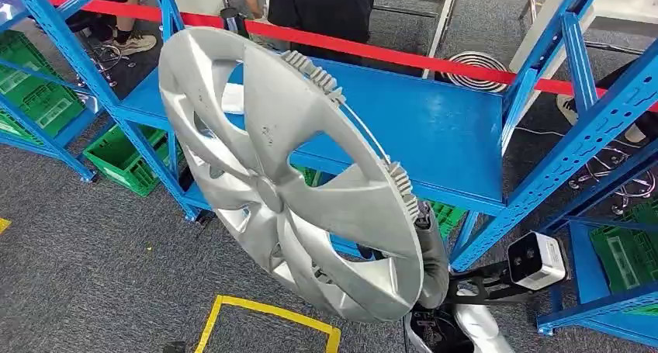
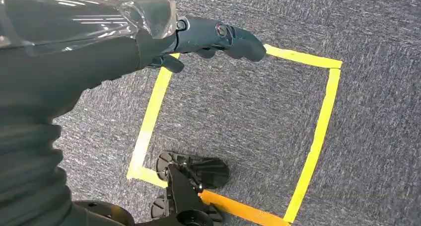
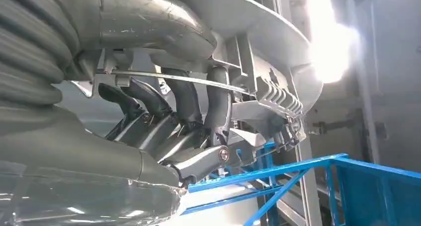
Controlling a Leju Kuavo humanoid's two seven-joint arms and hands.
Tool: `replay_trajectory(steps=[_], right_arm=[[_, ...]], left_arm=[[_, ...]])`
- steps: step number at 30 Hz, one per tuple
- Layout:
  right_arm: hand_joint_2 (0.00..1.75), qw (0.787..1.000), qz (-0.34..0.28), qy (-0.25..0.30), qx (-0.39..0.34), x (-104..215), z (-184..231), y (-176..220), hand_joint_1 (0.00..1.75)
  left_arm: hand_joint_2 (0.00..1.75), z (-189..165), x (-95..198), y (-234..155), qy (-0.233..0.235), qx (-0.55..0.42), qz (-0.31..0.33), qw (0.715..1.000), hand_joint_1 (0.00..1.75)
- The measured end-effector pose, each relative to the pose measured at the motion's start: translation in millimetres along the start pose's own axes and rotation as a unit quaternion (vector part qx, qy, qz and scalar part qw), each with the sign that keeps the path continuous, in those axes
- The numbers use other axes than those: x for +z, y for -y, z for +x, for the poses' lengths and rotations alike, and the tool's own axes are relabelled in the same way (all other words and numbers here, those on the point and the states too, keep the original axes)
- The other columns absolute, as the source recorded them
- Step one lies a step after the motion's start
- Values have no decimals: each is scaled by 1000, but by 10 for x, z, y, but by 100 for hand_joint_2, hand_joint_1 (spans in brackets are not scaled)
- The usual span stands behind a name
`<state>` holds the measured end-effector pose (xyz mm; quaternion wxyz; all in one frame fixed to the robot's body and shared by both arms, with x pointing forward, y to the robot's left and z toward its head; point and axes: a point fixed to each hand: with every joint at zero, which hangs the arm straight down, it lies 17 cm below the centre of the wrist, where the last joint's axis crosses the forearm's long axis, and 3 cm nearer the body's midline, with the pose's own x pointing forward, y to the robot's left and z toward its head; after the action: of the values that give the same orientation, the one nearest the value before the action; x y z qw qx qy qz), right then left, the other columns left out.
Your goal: Take the parts from the cabinet and place them on the table.
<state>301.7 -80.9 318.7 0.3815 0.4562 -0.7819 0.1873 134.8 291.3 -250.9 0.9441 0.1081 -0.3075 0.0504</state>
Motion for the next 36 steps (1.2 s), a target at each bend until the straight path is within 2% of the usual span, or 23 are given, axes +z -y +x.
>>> replay_trajectory(steps=[36], right_arm=[[175, 1000, -4, -5, -3, 27, -33, -7, 175]], left_arm=[[175, -25, 22, 60, -4, 5, -7, 1000, 0]])
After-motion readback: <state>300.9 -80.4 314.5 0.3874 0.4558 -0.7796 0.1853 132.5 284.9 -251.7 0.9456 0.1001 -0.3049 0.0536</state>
